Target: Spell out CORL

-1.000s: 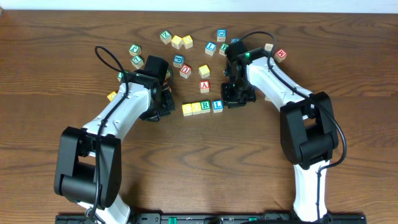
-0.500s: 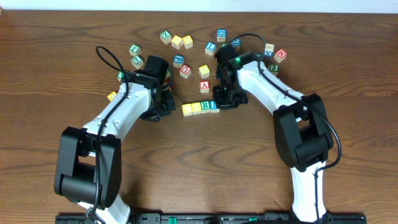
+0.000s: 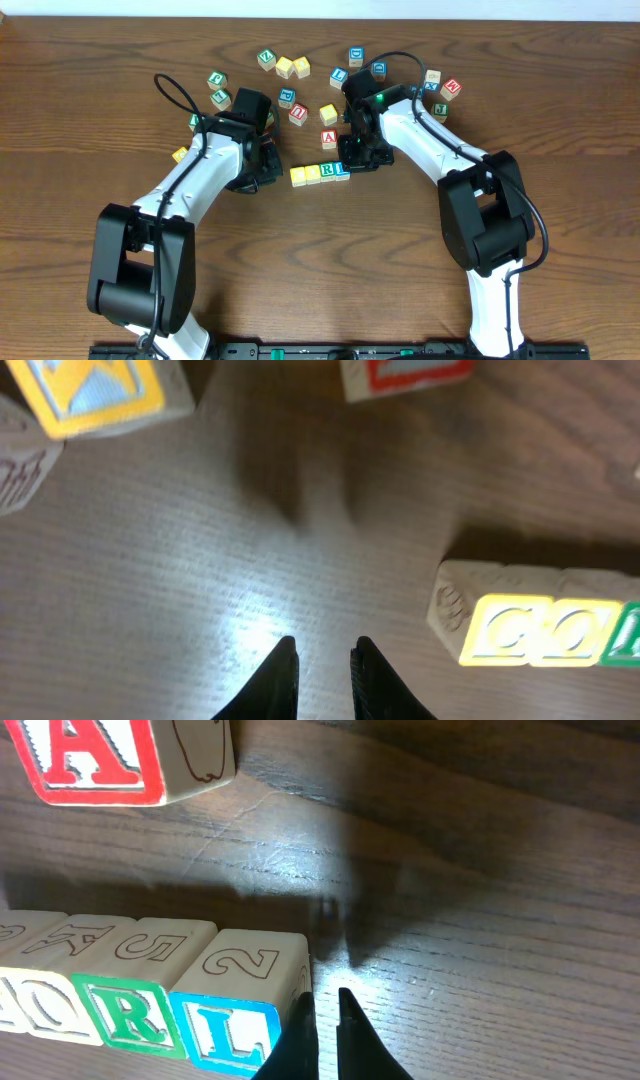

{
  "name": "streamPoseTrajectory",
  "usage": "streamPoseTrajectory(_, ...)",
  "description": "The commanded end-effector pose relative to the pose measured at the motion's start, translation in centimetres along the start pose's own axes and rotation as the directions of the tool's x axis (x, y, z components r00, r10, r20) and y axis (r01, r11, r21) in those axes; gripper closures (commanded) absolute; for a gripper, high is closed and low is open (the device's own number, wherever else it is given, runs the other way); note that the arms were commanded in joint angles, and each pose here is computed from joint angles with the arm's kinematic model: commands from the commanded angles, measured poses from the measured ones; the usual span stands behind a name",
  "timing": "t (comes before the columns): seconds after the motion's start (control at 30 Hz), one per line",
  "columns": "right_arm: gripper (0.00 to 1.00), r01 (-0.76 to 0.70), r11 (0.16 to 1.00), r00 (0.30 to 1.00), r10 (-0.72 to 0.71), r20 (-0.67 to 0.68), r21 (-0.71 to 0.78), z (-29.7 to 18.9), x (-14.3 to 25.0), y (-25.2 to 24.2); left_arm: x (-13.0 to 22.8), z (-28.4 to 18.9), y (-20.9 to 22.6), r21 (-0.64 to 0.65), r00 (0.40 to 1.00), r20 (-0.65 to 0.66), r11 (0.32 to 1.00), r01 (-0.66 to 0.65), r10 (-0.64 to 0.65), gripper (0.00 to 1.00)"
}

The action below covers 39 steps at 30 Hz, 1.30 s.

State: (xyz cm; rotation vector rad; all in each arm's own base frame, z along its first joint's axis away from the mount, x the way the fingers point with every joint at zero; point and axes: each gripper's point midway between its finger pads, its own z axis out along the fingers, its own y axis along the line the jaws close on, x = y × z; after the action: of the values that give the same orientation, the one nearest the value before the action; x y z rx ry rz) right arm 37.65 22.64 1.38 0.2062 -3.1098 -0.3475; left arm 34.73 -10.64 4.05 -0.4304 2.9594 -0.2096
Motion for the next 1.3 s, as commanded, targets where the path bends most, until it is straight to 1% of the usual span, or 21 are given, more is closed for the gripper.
streamPoseTrajectory(0.0,0.96,0.004,0.999,1.0,-0.003,0.027,-0.036,-1.5,-0.6,0.1,0.1,0.4,-0.4,0.019,1.0,-0.004,1.0,-0.022,0.022,0.87)
streamPoseTrajectory(0.07,0.92,0.005,0.999,0.999,-0.003,0.042,-0.051,-2.2,-1.0,-0.1,0.1,0.4,-0.7,0.029,1.0,-0.001,0.999,-0.016,0.016,0.89)
streamPoseTrajectory(0.23,0.82,0.0,0.998,0.996,0.005,0.089,-0.06,-4.4,-1.7,-0.8,0.2,0.5,-1.0,0.031,1.0,0.001,0.999,-0.024,0.024,0.9)
streamPoseTrajectory(0.43,0.82,-0.032,0.998,0.995,0.037,0.089,-0.052,-4.8,-1.9,-2.2,0.0,0.9,-1.1,0.033,1.0,0.003,0.999,-0.025,0.025,0.9)
streamPoseTrajectory(0.6,0.81,-0.046,0.998,0.994,0.05,0.094,-0.051,-4.9,-2.1,-2.9,0.9,3.4,-0.5,0.002,0.998,-0.063,1.0,-0.02,0.02,0.92)
streamPoseTrajectory(0.73,0.8,-0.051,0.998,0.994,0.055,0.093,-0.048,-5.0,-2.1,-3.1,0.8,4.0,-1.1,0.033,0.997,-0.068,0.999,-0.03,0.032,0.92)
streamPoseTrajectory(0.9,0.78,-0.054,0.998,0.994,0.056,0.098,-0.026,-5.0,-2.2,-3.5,0.3,3.9,-2.7,0.116,0.996,-0.047,0.991,-0.071,0.077,0.93)
streamPoseTrajectory(1.0,0.78,-0.055,0.998,0.994,0.057,0.098,-0.026,-5.0,-2.2,-3.6,0.2,3.9,-2.8,0.12,0.995,-0.043,0.99,-0.08,0.086,0.92)
streamPoseTrajectory(1.27,0.75,-0.055,0.998,0.994,0.057,0.098,-0.022,-5.0,-2.2,-3.6,0.4,3.8,-3.7,0.172,0.985,-0.04,0.972,-0.158,0.168,0.92)
